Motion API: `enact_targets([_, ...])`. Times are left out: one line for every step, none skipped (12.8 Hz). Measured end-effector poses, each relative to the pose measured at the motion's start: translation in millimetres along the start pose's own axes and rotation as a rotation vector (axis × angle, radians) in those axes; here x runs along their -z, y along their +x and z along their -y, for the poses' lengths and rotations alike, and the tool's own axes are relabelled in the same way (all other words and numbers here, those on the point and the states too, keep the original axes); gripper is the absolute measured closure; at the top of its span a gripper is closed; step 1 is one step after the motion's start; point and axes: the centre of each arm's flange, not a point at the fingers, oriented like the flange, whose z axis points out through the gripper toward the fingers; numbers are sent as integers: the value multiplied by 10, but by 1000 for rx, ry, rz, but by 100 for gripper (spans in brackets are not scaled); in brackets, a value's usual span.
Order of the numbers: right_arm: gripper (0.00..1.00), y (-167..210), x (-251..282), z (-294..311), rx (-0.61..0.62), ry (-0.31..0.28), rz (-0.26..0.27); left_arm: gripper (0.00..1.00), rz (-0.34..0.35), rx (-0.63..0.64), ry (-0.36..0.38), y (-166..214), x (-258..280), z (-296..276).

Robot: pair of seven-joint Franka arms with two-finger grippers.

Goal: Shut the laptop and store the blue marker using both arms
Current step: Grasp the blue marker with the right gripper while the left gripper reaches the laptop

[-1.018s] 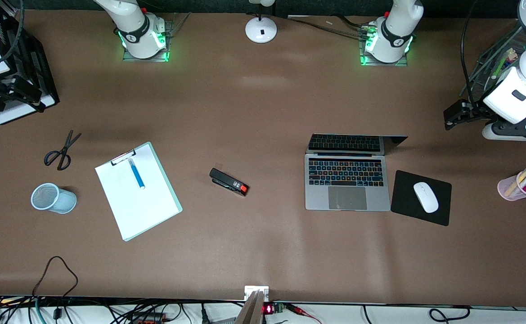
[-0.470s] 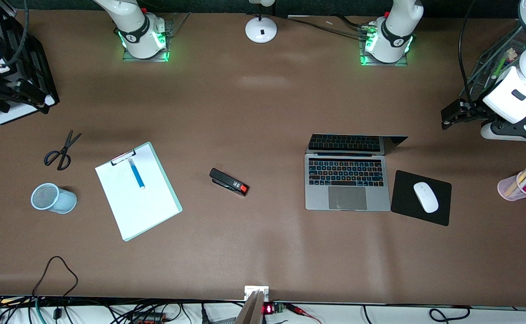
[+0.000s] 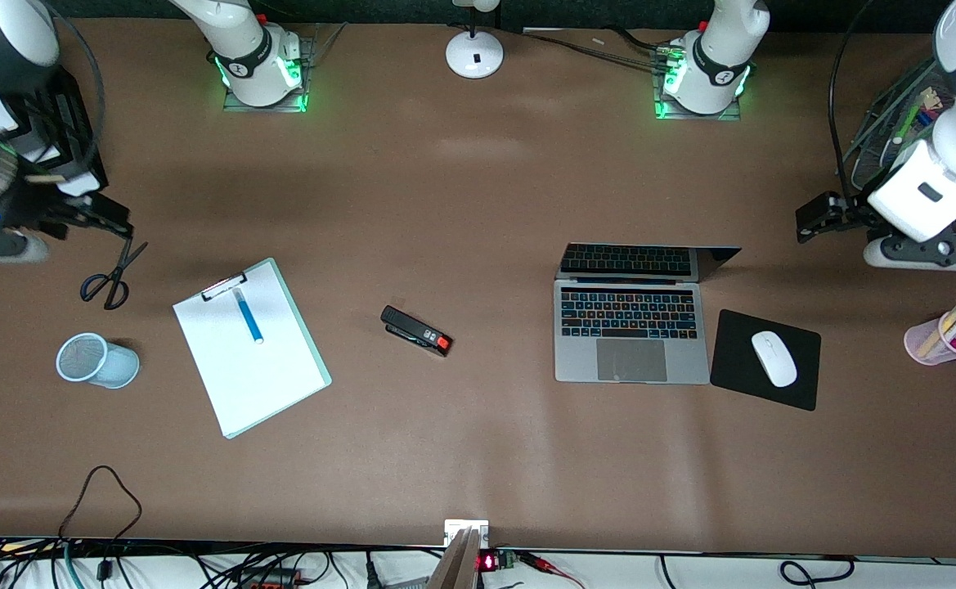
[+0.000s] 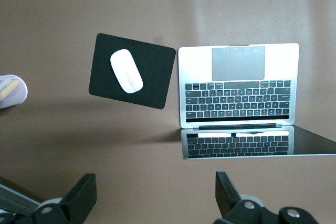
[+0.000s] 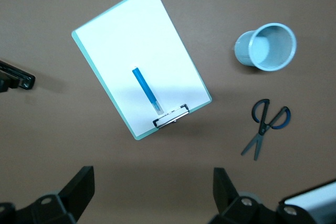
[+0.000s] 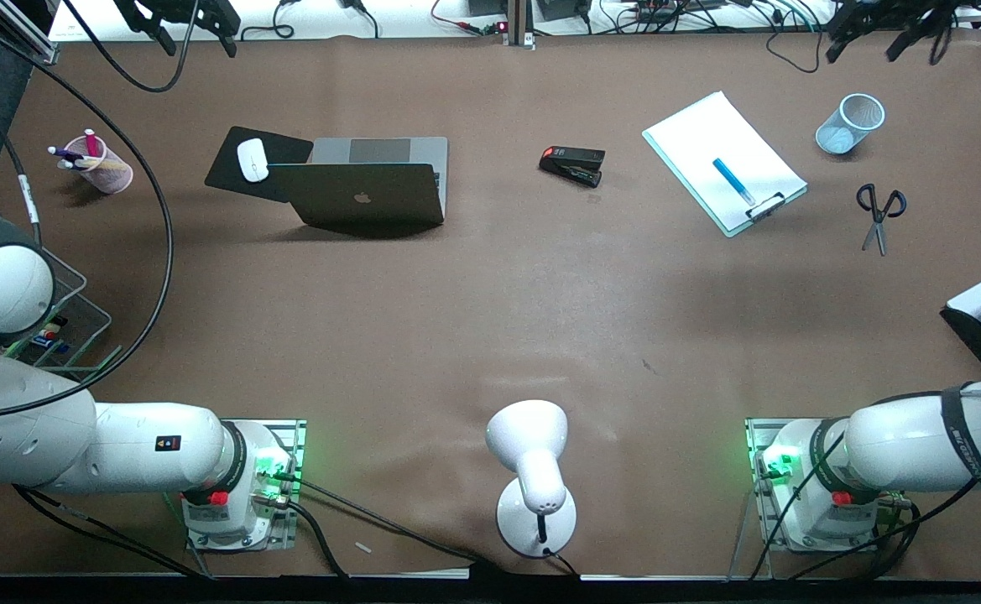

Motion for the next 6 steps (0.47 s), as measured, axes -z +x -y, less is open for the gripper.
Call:
enact_targets([0, 84, -196, 22, 40, -1, 4, 0, 5, -5, -1, 16, -30, 23])
enact_targets([0, 156, -394, 52, 85, -2, 1, 1, 7, -22, -1, 22, -43, 23])
enact_targets([0, 203, -586, 78, 132, -4, -2, 7, 13, -37, -1, 14, -42, 6])
enact_targets([0, 227, -777, 93, 184, -4, 4, 19, 32, -47, 0, -9, -42, -15])
enact_targets([0, 242, -965, 101, 231, -3, 14, 31, 64, -57, 0, -43, -34, -30])
enact_targets([0, 260, -1127, 122, 264, -2, 23, 46, 90, -64, 0, -60, -20, -44])
